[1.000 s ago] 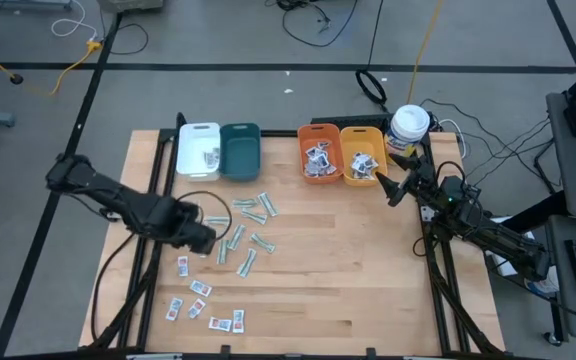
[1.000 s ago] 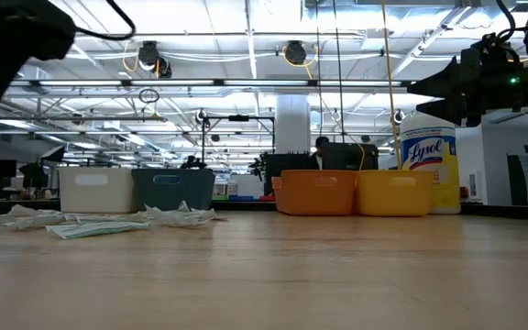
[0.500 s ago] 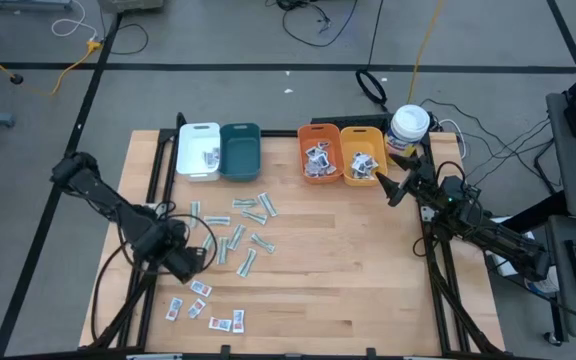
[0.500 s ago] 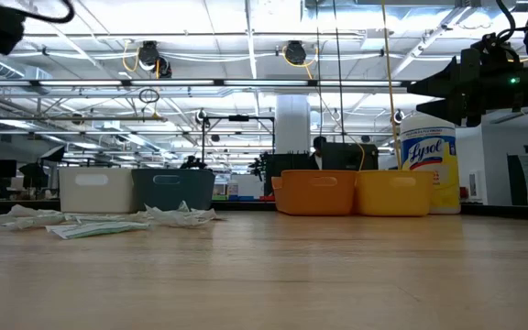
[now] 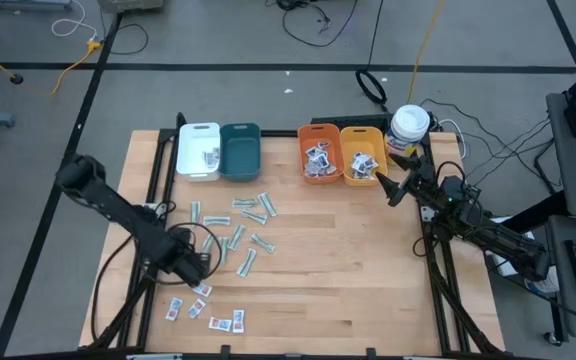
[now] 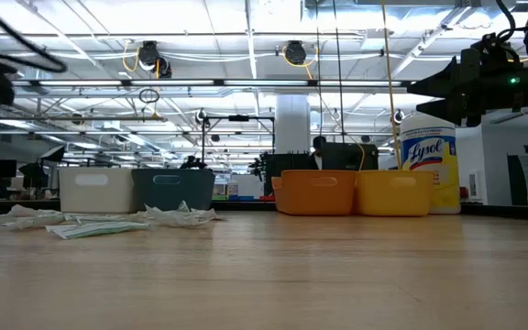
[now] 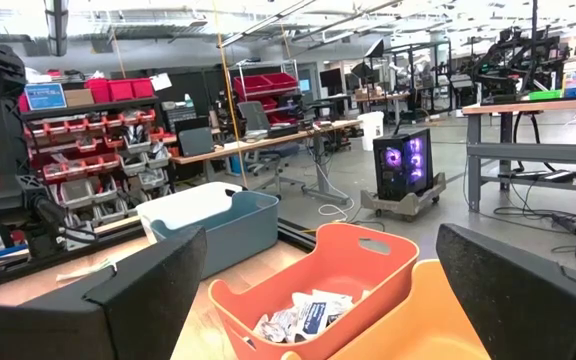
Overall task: Pick & Place First Aid Supplies
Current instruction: Put the ointment pack into the white bin
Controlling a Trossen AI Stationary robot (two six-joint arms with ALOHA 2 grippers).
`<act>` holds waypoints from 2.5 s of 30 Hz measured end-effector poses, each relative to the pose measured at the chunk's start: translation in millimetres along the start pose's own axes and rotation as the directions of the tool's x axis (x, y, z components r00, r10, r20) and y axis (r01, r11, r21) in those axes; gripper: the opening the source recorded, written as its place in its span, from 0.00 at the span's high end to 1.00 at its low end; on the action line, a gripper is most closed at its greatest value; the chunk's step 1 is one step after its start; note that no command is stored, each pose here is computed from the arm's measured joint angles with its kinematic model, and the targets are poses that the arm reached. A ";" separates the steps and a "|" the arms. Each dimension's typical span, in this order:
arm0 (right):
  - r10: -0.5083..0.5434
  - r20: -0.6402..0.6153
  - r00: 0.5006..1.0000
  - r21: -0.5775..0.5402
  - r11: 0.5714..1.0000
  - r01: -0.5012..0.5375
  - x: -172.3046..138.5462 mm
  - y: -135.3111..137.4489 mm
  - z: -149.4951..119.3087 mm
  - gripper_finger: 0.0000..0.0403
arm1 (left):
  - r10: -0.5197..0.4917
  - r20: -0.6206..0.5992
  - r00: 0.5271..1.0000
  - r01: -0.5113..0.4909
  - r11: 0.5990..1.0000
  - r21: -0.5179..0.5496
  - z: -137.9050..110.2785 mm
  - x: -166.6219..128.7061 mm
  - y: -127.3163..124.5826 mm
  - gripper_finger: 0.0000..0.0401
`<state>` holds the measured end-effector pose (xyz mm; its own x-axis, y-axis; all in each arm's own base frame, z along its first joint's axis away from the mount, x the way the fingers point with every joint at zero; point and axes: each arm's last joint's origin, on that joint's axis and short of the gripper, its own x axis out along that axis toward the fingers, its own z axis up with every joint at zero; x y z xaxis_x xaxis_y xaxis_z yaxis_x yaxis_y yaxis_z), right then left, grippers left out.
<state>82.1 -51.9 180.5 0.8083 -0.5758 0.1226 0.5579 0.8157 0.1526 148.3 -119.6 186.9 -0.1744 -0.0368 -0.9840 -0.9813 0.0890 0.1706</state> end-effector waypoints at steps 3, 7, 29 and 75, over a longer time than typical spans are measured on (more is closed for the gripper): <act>0.000 0.000 1.000 0.000 1.000 0.000 0.0 0.0 0.0 0.03 | 0.036 -0.006 0.999 -0.036 0.999 -0.011 0.7 12.2 -0.7 0.32; 0.000 0.000 1.000 0.000 1.000 0.000 0.0 0.0 0.0 0.03 | 0.041 -0.009 0.999 -0.041 0.999 -0.019 1.4 25.7 -2.8 0.32; 0.000 0.000 1.000 0.000 1.000 0.000 0.0 0.0 0.0 0.03 | -0.017 -0.036 0.999 0.013 0.994 -0.113 2.0 48.5 -8.6 0.43; 0.000 0.000 1.000 0.000 1.000 0.000 0.0 0.0 0.0 0.03 | -0.374 -0.160 0.913 0.390 0.918 0.078 18.0 -47.8 15.1 1.00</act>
<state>82.1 -51.9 180.5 0.8082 -0.5759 0.1226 0.5580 0.8156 0.1528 143.2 -98.5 235.5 0.1948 -0.2266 -0.9543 -0.9621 0.1451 -0.2308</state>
